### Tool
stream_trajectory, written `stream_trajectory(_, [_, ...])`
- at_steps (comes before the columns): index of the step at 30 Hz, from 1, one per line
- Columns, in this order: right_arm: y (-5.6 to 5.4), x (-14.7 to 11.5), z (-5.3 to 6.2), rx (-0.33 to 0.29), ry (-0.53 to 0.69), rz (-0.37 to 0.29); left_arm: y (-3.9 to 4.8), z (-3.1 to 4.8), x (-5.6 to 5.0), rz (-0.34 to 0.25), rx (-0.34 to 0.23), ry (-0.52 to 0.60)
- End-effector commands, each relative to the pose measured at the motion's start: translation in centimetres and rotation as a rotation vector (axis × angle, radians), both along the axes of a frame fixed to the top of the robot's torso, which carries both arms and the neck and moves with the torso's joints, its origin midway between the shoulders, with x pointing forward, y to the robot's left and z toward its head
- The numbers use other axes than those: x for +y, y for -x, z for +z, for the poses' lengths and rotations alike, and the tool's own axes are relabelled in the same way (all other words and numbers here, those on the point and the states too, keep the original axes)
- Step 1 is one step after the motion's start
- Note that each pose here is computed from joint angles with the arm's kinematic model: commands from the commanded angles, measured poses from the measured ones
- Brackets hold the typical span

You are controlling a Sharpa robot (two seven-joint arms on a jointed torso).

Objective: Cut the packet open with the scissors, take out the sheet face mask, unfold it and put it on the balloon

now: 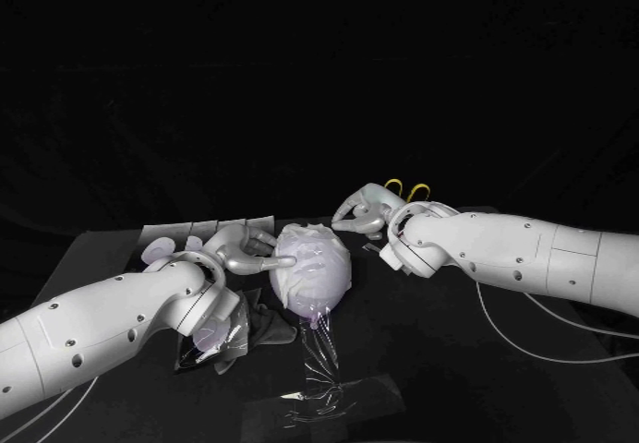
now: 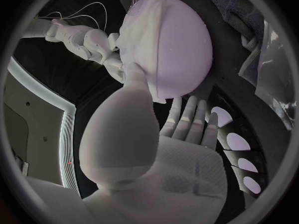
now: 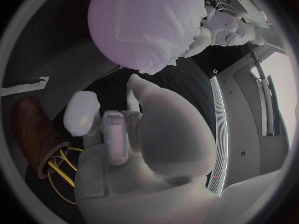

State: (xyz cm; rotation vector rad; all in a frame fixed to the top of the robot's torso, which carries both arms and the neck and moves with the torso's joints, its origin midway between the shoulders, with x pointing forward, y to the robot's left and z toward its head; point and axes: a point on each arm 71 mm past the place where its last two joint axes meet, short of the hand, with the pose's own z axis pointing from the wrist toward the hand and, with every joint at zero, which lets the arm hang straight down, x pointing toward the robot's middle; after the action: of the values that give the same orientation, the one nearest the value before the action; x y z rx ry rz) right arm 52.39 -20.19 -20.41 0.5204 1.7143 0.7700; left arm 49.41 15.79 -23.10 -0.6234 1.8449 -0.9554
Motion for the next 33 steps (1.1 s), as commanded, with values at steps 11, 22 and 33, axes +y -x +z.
stream_trajectory(11, [0.3,0.7,-0.1,0.04,-0.081,0.038,0.11,-0.15,-0.2,-0.011,0.022,-0.001])
stream_trajectory(22, [0.4,1.8,-0.6,0.119,-0.068,0.099,0.12,-0.15,-0.2,-0.012,0.024,0.0])
stream_trajectory(33, [0.5,2.7,-0.8,0.135,-0.043,0.131,0.11,-0.15,-0.2,-0.012,0.025,0.0])
